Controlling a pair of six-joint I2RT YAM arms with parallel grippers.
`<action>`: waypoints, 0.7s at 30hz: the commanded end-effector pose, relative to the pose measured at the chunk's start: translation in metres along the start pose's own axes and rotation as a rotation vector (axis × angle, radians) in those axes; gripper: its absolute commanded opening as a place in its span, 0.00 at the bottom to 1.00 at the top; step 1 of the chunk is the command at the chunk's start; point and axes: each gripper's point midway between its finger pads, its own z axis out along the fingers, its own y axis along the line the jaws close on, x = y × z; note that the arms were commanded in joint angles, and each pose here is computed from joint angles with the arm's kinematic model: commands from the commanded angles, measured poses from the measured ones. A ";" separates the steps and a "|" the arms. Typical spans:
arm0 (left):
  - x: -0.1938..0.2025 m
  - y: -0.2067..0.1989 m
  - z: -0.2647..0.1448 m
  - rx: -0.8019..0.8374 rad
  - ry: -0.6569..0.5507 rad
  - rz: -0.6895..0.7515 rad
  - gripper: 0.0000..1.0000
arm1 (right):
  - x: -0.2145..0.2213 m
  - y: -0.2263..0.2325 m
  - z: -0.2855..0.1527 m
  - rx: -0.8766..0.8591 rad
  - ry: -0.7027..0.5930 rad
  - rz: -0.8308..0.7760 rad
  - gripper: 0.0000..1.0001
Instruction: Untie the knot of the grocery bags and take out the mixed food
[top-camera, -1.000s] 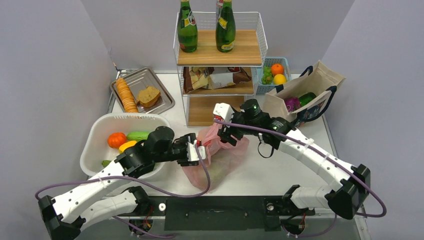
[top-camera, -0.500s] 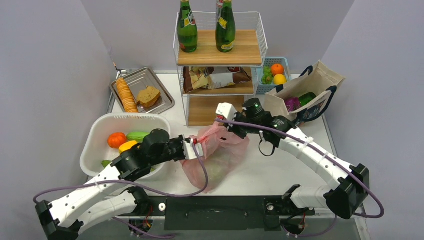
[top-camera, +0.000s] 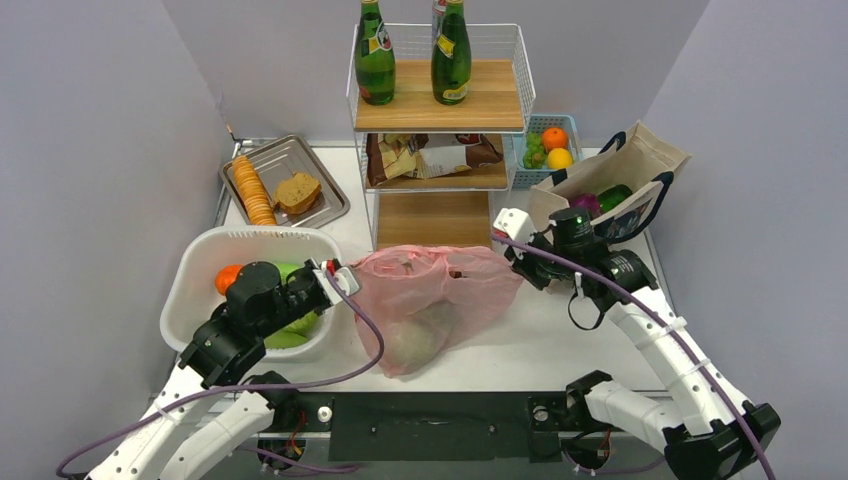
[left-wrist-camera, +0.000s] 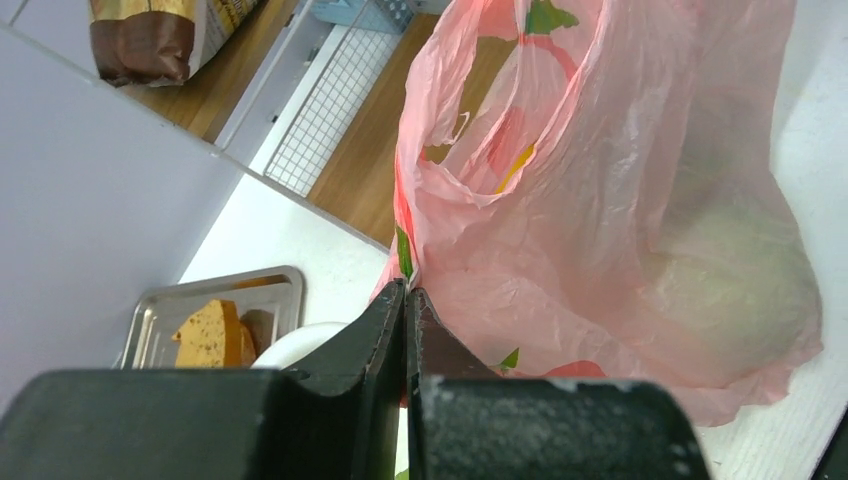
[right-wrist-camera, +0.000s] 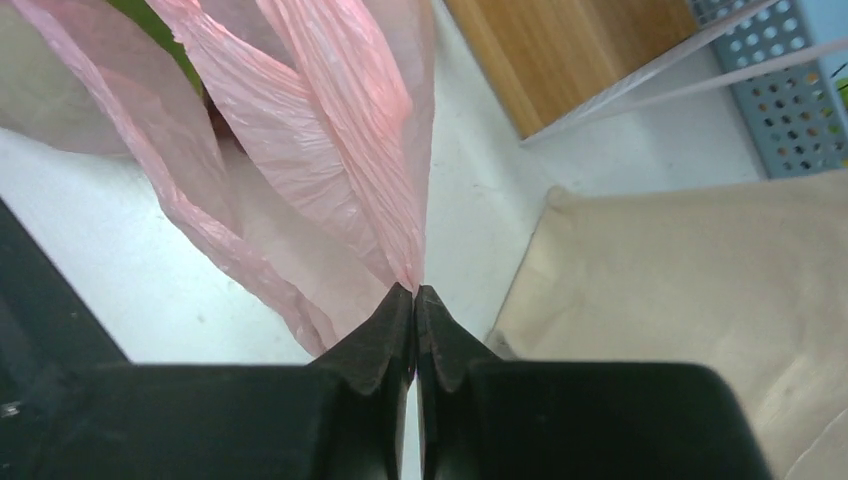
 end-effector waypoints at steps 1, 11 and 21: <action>-0.032 -0.014 -0.006 0.112 -0.130 0.009 0.00 | 0.005 0.014 -0.011 -0.054 0.015 0.021 0.07; -0.051 -0.042 0.006 0.342 -0.229 0.226 0.00 | -0.099 0.009 0.007 -0.038 -0.196 0.003 0.74; -0.058 -0.033 -0.003 0.277 -0.247 0.318 0.00 | -0.071 0.011 0.040 -0.070 -0.040 -0.124 0.11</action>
